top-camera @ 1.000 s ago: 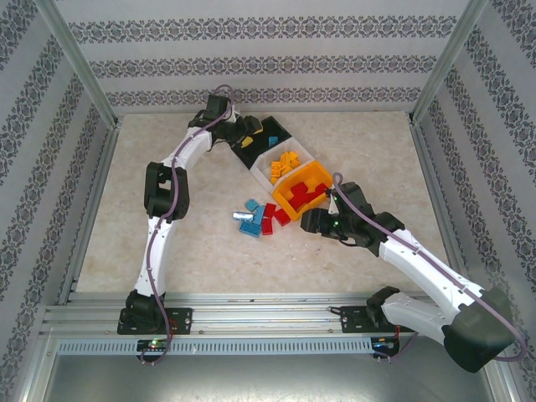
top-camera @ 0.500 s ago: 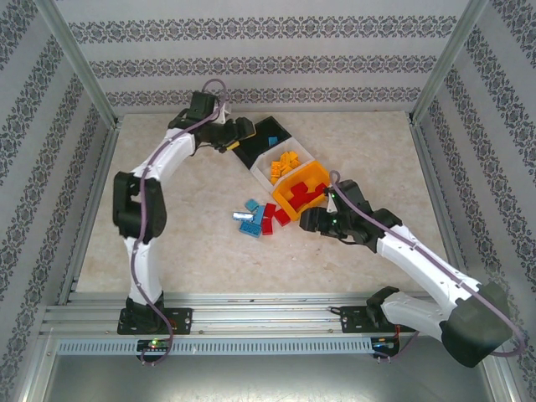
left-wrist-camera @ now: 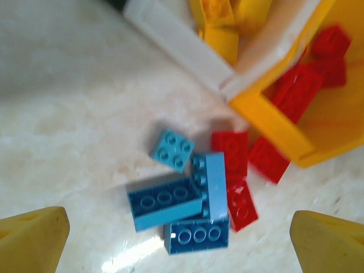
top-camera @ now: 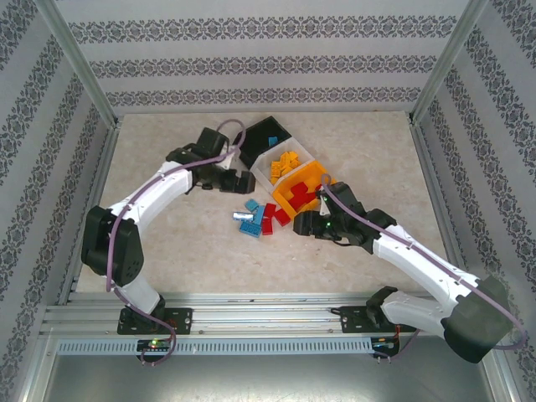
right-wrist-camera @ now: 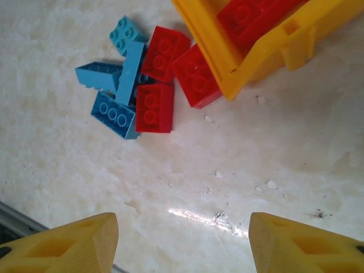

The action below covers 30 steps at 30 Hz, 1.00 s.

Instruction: Sort the legos into containers by color

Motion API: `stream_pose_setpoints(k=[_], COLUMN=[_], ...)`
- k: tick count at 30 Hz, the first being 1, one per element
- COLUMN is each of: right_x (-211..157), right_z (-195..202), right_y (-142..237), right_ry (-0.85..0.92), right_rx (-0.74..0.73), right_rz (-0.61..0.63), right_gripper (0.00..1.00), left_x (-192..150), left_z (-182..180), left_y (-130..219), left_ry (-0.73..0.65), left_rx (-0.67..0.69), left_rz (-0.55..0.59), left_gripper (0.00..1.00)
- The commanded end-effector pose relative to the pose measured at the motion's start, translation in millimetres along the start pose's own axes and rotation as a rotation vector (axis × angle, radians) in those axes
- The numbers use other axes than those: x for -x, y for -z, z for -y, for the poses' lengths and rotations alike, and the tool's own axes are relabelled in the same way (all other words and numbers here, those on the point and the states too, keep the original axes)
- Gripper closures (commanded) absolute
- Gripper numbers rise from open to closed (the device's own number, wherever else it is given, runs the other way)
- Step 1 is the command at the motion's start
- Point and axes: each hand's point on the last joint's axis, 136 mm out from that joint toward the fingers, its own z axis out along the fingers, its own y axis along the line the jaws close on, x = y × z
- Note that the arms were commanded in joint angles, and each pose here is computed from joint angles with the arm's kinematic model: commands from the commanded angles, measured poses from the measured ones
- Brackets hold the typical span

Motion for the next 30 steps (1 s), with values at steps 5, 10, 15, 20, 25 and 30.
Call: stream_pose_setpoints(k=[5, 10, 15, 20, 25, 30], right_x=[-10.4, -12.8, -12.3, -13.4, -9.5, -5.6], right_z=[7.1, 11.3, 12.2, 14.9, 16.8, 14.4], right_y=[-11.8, -10.9, -14.7, -17.1, -14.8, -15.1], right_ry=[0.002, 0.033, 0.018, 0.017, 0.008, 0.008], right_rx=[-0.026, -0.034, -0.019, -0.023, -0.018, -0.015], right_rz=[-0.017, -0.016, -0.003, -0.009, -0.001, -0.002], right_gripper=[0.37, 0.37, 0.37, 0.37, 0.37, 0.37], left_x=[-57.7, -76.9, -79.0, -78.6, -75.3, -65.7], left_z=[-10.5, -6.9, -1.9, -6.7, -13.9, -9.9], left_y=[-35.6, -53.5, -67.7, -78.9, -83.3, -86.2], left_ry=[-0.085, -0.064, -0.046, -0.038, -0.053, -0.059], left_rx=[0.105, 0.117, 0.119, 0.151, 0.192, 0.182], left_rz=[-0.144, -0.165, -0.185, -0.206, -0.217, -0.2], left_gripper=[0.0, 0.0, 0.0, 0.0, 0.02, 0.08])
